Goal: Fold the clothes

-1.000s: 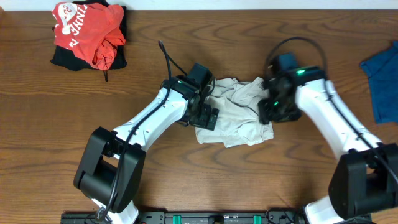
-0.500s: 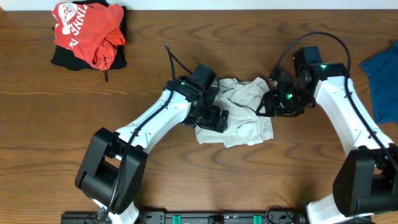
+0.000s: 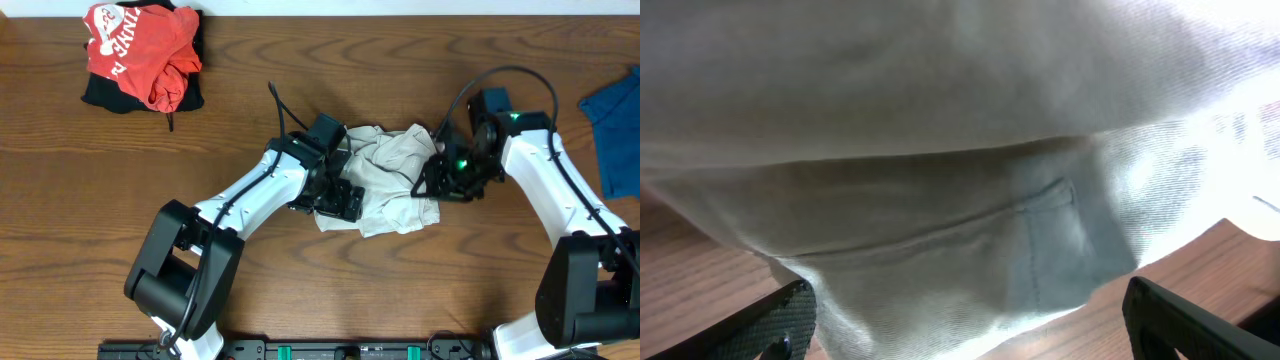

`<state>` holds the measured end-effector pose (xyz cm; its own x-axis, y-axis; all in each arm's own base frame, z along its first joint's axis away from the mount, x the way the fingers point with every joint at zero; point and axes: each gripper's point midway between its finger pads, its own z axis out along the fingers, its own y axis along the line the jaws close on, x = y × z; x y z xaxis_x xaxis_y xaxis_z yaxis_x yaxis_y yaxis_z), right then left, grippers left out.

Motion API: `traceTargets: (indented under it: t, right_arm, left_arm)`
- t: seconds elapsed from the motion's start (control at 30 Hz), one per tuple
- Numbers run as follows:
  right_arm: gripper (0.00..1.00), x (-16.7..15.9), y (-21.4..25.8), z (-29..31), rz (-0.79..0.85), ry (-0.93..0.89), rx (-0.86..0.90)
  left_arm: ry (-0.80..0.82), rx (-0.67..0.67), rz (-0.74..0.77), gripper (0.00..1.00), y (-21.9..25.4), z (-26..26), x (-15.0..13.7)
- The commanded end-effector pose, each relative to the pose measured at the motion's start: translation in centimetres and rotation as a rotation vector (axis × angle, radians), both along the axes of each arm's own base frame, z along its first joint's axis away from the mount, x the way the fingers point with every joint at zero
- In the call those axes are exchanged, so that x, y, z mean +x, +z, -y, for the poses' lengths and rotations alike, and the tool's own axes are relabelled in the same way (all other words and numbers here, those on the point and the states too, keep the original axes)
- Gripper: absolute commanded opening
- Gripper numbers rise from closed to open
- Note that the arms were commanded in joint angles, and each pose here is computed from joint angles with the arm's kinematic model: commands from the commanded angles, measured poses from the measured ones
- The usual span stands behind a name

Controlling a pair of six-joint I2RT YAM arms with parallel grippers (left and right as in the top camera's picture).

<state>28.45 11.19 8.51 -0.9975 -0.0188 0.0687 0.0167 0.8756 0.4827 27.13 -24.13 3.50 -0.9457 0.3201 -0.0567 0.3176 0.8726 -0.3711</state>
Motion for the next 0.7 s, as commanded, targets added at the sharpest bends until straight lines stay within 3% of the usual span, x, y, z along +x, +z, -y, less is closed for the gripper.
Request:
traceTargets:
  t: [0.0, 0.37, 0.5, 0.67]
  right_arm:
    - [0.40, -1.7, -1.0, -0.2, -0.089, -0.055, 0.007]
    - [0.50, -3.9, -3.5, 0.0, -0.159, -0.087, -0.003]
    - [0.50, -3.9, -4.8, -0.4, -0.141, -0.106, 0.028]
    - [0.43, -3.6, -4.9, -1.5, -0.117, -0.106, 0.110]
  left_arm:
    - [0.026, 0.020, -0.003, 0.98, -0.5, -0.9, 0.4]
    - [0.031, 0.018, 0.001, 0.98, -0.4, -1.1, 0.7]
    - [0.031, 0.018, 0.001, 0.98, -0.4, -1.1, 0.7]
    - [0.031, 0.018, 0.001, 0.98, -0.4, -1.1, 0.6]
